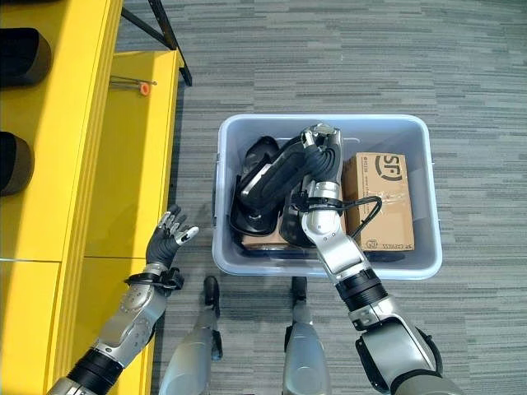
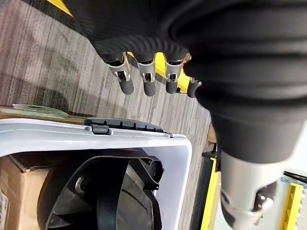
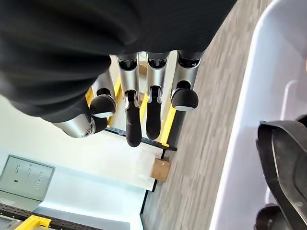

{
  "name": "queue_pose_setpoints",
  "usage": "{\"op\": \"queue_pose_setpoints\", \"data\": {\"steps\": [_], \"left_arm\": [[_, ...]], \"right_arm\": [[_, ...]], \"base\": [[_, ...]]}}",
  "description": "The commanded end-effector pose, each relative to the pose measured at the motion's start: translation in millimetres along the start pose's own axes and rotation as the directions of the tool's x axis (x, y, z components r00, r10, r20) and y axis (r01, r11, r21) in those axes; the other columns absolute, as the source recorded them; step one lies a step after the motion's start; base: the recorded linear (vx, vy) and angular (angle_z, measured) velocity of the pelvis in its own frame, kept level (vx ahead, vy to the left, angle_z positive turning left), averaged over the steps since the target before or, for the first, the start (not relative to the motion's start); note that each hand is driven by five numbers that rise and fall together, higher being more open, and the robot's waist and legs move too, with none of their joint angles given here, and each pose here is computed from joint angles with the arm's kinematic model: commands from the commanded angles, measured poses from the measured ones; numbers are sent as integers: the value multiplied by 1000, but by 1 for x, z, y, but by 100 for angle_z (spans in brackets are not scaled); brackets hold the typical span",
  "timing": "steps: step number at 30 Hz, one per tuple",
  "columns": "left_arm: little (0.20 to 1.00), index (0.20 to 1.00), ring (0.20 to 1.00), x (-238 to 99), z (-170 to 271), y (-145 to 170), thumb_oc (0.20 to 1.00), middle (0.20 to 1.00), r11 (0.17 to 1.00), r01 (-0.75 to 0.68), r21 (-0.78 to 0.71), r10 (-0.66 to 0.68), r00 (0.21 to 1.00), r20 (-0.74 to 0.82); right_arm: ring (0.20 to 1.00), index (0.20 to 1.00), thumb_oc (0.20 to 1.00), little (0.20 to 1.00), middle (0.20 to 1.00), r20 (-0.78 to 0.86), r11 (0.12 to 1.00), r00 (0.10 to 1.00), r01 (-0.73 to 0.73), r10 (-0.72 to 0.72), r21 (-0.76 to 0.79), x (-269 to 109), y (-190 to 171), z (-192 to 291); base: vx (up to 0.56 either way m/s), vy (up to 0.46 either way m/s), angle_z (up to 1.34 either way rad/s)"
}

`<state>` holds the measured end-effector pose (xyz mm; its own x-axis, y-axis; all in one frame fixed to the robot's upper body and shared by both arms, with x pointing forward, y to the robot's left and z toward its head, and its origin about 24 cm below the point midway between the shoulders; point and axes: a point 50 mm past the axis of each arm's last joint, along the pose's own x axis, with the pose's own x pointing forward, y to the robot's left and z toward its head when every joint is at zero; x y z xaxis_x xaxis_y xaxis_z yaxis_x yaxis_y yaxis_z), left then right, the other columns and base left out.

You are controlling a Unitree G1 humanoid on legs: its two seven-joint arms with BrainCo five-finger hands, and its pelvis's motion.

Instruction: Move parts from the plastic box to the shelf.

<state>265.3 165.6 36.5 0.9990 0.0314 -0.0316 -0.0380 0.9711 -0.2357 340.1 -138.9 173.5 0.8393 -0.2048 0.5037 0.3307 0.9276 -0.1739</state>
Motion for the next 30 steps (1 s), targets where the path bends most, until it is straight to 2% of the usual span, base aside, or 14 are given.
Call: {"op": "queue_pose_setpoints", "data": {"steps": [1, 6, 7, 8, 16, 30], "left_arm": [[1000, 1000, 1000, 0, 3, 3, 1000, 1000, 996, 39, 75, -41, 999, 26], [1000, 1000, 1000, -1, 0, 3, 1000, 1000, 996, 36, 77, -37, 999, 14], [1000, 1000, 1000, -1, -1, 3, 1000, 1000, 996, 35, 78, -36, 999, 11], [1000, 1000, 1000, -1, -1, 3, 1000, 1000, 996, 33, 80, -34, 999, 11], [1000, 1000, 1000, -3, -11, 4, 1000, 1000, 995, 31, 92, -28, 999, -35], [1000, 1000, 1000, 2, -14, -10, 1000, 1000, 994, 65, 88, -61, 997, -52]], "right_arm": [[200, 200, 200, 200, 200, 66, 999, 997, 27, -29, 32, 3, -3, 7], [200, 200, 200, 200, 200, 56, 999, 998, 30, -32, 44, 0, -4, 5], [752, 752, 752, 752, 752, 48, 998, 998, 33, -36, 60, -1, -5, 4], [1000, 1000, 1000, 1000, 1000, 45, 997, 998, 31, -35, 74, -1, -5, 4], [1000, 1000, 1000, 1000, 1000, -120, 953, 991, 91, -59, 288, -17, -8, -16], [1000, 1000, 1000, 1000, 1000, -299, 935, 952, 169, -73, 311, -24, 2, -44]], "base": [[0, 0, 0], [0, 0, 0], [0, 0, 0], [0, 0, 0], [-3, 0, -2], [-5, 0, -2]]}}
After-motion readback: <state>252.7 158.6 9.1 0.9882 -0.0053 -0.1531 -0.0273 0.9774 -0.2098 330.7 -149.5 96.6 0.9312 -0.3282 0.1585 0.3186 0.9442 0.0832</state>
